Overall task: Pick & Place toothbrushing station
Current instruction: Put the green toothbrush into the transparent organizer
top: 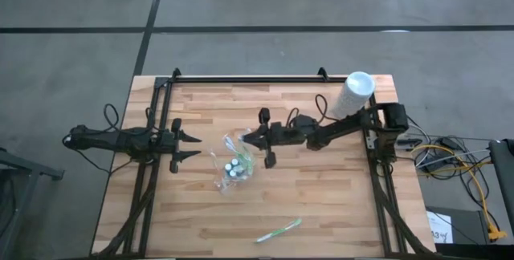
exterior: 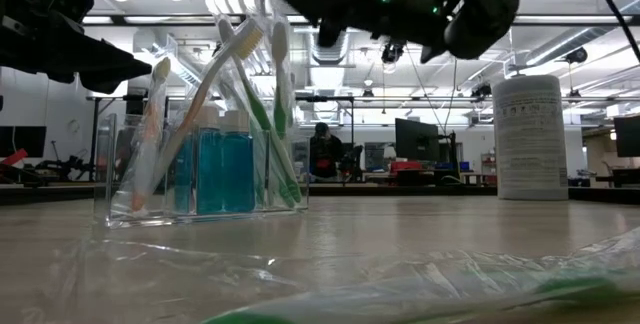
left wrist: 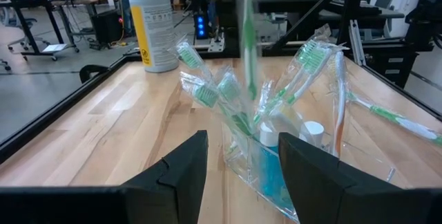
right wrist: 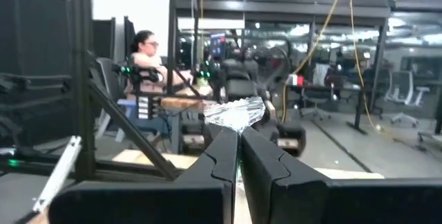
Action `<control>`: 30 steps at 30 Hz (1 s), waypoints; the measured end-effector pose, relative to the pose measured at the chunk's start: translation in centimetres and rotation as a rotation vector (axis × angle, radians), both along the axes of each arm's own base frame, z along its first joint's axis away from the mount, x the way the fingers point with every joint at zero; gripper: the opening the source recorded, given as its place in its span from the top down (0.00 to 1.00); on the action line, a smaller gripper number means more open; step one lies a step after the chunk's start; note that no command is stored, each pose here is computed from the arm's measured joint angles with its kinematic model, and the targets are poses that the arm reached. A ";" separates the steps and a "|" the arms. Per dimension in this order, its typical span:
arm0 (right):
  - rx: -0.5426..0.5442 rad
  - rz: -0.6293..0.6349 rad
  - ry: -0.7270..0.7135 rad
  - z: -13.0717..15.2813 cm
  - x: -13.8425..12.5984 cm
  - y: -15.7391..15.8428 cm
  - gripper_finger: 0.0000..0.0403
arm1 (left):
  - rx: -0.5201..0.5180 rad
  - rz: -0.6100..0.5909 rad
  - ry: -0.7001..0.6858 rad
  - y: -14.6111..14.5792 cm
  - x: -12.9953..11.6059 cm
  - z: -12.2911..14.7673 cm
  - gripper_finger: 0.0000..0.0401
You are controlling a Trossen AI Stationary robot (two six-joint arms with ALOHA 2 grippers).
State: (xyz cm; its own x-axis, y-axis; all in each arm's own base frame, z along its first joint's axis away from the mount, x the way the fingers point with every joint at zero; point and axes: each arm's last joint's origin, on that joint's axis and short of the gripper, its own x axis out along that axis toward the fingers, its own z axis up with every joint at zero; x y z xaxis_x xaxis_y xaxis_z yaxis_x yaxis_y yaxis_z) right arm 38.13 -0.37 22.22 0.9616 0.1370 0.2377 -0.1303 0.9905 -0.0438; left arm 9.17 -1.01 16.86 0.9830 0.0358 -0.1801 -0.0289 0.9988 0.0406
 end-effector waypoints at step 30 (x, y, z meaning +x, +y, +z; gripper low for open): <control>0.258 0.015 0.235 -5.9 -2.4 -0.6 0.98 | 0.000 0.000 0.000 0.0 0.0 0.0 0.55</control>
